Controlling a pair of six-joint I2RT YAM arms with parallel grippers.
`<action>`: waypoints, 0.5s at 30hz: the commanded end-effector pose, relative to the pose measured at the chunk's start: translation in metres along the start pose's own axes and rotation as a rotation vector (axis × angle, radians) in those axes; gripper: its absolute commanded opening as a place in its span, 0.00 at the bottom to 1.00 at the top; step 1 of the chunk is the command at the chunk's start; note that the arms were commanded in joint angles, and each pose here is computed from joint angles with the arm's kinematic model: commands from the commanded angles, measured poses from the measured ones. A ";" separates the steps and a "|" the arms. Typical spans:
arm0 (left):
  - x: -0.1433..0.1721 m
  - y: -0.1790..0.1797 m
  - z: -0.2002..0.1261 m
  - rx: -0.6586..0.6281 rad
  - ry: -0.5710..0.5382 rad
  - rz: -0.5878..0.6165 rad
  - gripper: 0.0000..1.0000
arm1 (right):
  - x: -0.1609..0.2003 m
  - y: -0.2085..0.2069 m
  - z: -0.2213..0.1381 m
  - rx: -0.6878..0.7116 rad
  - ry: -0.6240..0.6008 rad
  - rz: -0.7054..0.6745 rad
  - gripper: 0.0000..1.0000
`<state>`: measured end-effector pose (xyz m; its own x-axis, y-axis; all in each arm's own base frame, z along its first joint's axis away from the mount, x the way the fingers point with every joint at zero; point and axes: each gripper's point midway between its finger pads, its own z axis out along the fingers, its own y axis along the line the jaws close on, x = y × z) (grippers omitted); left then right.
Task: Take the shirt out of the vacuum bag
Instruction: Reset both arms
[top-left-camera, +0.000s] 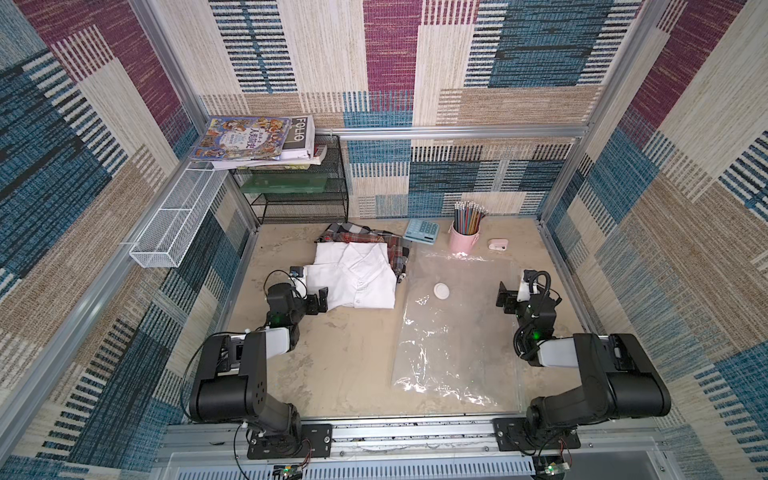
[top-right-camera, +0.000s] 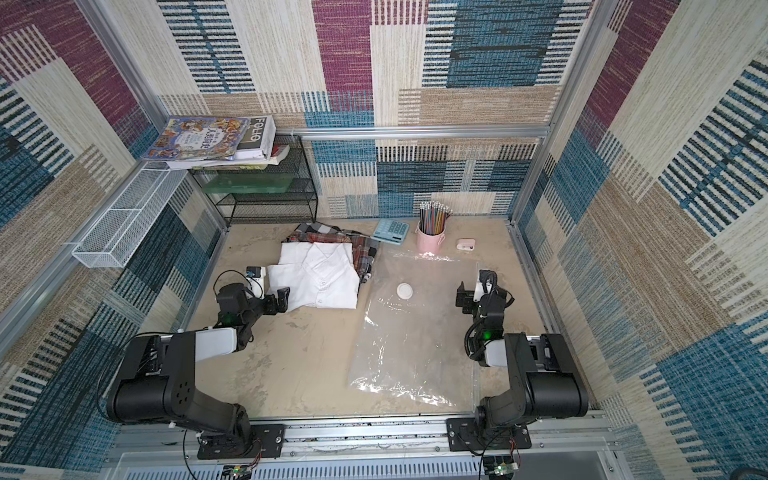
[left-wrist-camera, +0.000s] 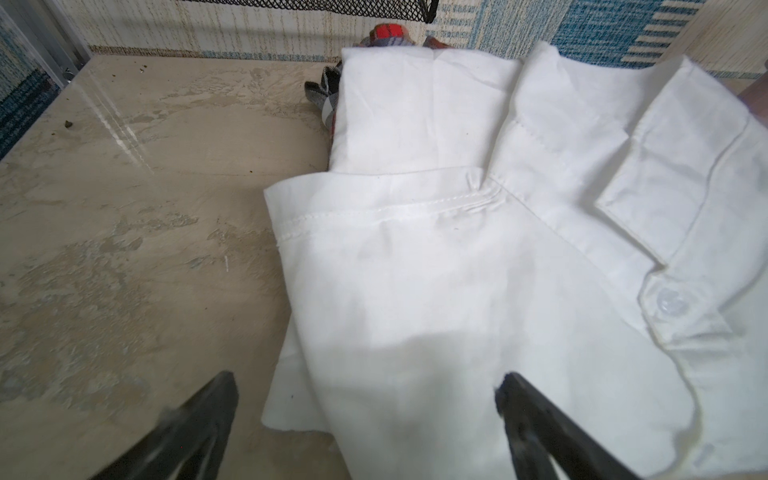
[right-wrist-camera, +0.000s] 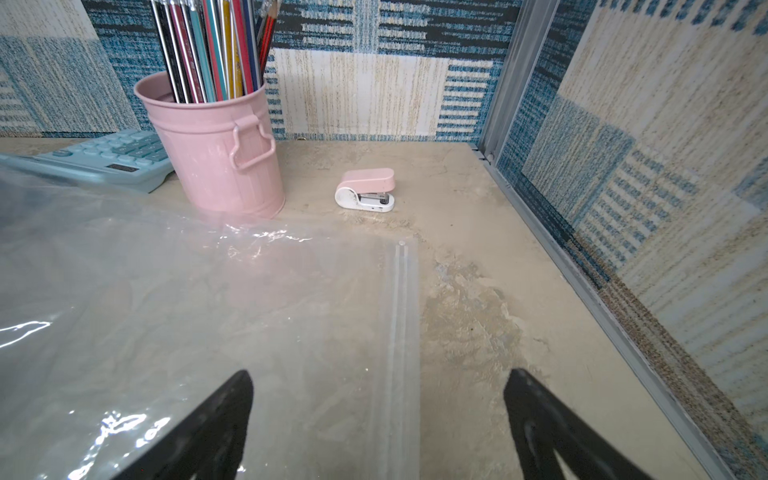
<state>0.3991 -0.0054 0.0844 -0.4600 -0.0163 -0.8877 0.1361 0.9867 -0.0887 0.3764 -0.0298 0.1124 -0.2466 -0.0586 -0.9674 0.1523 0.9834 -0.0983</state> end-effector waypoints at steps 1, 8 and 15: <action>-0.006 -0.001 0.000 0.007 -0.024 0.012 0.99 | -0.007 -0.001 0.000 0.006 -0.027 0.007 0.96; -0.007 -0.001 0.000 0.003 -0.024 0.013 0.99 | -0.007 -0.001 0.000 0.006 -0.025 0.007 0.96; -0.007 -0.001 0.000 0.004 -0.023 0.015 0.99 | -0.007 0.000 0.002 0.002 -0.022 0.006 0.96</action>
<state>0.3992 -0.0062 0.0844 -0.4600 -0.0149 -0.8878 0.1379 0.9865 -0.0880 0.3764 -0.0298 0.1120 -0.2481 -0.0586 -0.9670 0.1525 0.9834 -0.0987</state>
